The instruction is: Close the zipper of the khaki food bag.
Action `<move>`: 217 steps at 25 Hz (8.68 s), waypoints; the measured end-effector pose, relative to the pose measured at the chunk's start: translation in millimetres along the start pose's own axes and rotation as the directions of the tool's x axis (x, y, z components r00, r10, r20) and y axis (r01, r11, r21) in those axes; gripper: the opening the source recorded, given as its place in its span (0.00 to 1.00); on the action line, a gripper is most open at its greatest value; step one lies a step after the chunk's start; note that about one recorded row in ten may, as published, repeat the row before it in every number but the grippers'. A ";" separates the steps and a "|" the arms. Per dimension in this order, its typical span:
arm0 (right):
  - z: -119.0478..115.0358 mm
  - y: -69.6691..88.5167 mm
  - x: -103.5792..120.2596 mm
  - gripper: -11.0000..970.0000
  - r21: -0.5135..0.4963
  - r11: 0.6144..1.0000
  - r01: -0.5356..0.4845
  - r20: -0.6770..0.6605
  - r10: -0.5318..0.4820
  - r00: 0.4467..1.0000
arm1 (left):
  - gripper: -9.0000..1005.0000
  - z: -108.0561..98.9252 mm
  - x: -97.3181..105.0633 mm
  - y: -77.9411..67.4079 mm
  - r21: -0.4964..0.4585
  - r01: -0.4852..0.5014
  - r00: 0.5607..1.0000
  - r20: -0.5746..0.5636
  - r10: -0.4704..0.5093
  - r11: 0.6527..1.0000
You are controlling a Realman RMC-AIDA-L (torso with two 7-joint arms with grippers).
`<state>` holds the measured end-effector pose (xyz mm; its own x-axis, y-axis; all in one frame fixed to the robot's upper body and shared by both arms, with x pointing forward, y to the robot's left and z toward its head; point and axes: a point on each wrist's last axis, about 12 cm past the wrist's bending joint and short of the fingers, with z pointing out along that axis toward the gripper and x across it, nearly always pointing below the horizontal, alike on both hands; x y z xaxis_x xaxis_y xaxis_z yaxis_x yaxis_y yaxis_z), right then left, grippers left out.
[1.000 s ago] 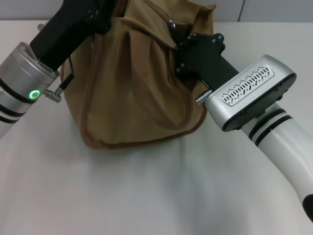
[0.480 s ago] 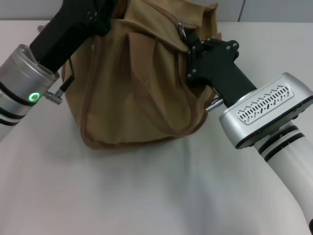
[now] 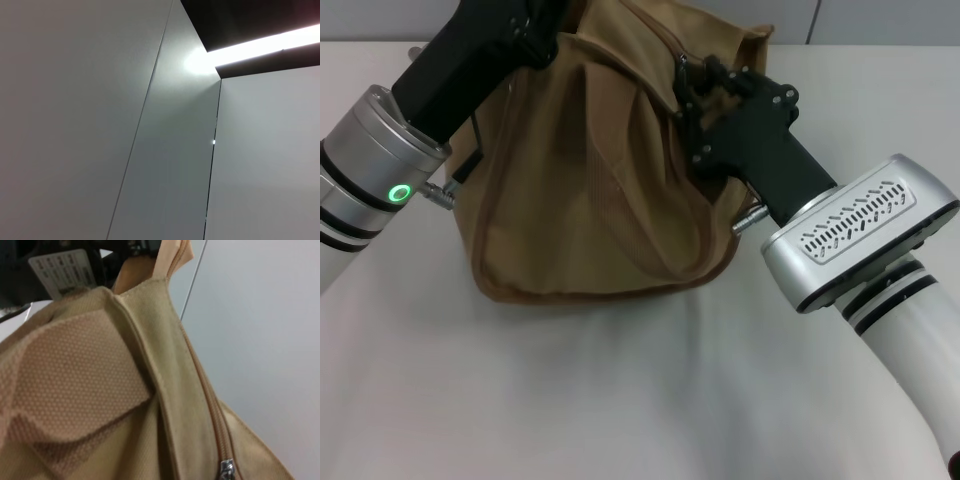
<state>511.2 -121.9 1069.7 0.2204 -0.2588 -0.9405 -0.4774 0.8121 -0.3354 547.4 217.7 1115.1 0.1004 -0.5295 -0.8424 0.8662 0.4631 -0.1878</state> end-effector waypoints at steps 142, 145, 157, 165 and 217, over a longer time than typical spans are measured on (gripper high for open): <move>33.1 -57.8 -47.6 0.48 0.049 0.978 -0.204 0.076 0.200 0.977 | 0.42 -68.9 -30.0 20.8 -0.185 -0.178 0.983 -0.084 0.165 0.967; 36.8 -60.0 -51.0 0.50 0.047 0.977 -0.209 0.063 0.206 0.977 | 0.54 -73.8 -45.7 34.5 -0.239 -0.184 0.982 -0.096 0.165 0.954; 50.1 -70.6 -76.3 0.53 -0.009 0.983 -0.184 0.023 0.184 0.983 | 0.81 -105.4 -109.5 36.2 -0.153 -0.210 0.954 -0.249 0.168 0.966; 67.5 -79.0 -122.8 0.53 -0.159 0.986 -0.056 -0.086 0.043 0.995 | 0.80 -121.2 -112.7 8.4 0.016 -0.165 0.950 -0.268 0.163 0.986; -69.6 -95.1 -12.5 0.75 -0.821 0.524 -0.226 -0.182 0.134 0.974 | 0.80 -141.2 -47.9 -52.9 0.358 0.005 0.815 -0.543 0.204 0.934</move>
<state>494.6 -232.3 1109.5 -0.0046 -0.2386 -0.9711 -0.9985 0.0543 -0.0086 427.6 318.9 1094.1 -0.0069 0.0487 -0.9988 0.9845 0.1752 0.0017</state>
